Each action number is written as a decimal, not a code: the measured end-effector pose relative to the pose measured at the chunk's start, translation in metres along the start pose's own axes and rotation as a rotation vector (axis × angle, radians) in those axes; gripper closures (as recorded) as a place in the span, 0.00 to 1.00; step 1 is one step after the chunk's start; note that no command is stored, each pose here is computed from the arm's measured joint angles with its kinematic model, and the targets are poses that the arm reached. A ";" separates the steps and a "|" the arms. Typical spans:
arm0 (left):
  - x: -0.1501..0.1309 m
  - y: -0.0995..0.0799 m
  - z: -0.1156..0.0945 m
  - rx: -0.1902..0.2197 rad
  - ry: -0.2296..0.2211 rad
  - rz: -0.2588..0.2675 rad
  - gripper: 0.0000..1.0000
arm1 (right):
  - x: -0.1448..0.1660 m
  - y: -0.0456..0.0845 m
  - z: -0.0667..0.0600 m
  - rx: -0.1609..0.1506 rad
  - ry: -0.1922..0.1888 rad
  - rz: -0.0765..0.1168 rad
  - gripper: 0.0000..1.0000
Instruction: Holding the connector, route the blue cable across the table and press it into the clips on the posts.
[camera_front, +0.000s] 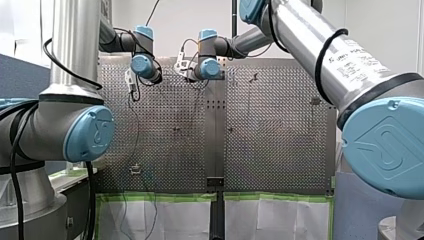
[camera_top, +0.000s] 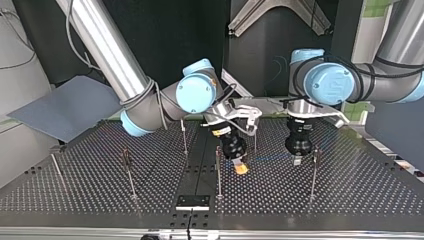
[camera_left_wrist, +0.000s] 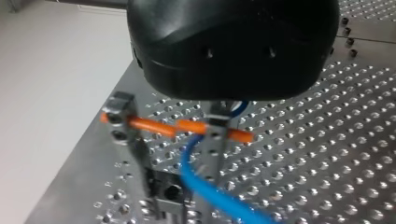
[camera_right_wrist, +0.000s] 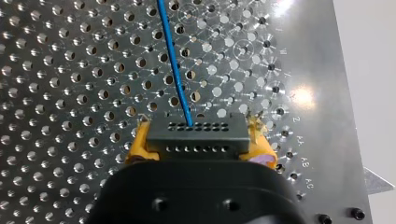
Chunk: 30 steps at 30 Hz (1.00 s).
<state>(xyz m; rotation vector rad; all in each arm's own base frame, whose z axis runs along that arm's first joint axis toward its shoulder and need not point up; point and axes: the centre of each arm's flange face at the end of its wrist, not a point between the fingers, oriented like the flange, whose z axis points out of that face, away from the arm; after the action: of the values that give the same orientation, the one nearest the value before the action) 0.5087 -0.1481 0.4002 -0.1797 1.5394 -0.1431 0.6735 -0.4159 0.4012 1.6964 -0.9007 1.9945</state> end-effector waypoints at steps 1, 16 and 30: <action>0.002 0.000 -0.001 -0.004 0.007 0.001 1.00 | -0.001 0.000 0.000 0.000 -0.002 0.000 1.00; 0.051 0.006 -0.031 -0.054 0.086 0.036 1.00 | -0.048 0.006 -0.013 -0.021 -0.097 0.008 1.00; 0.106 0.008 -0.067 -0.053 0.181 0.040 1.00 | -0.082 0.020 -0.025 -0.046 -0.168 0.006 1.00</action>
<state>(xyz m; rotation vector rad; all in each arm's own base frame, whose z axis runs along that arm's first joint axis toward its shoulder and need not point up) 0.4440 -0.1632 0.2929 -0.1818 1.7266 -0.0882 0.6588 -0.4035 0.3156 1.8582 -1.0004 1.8414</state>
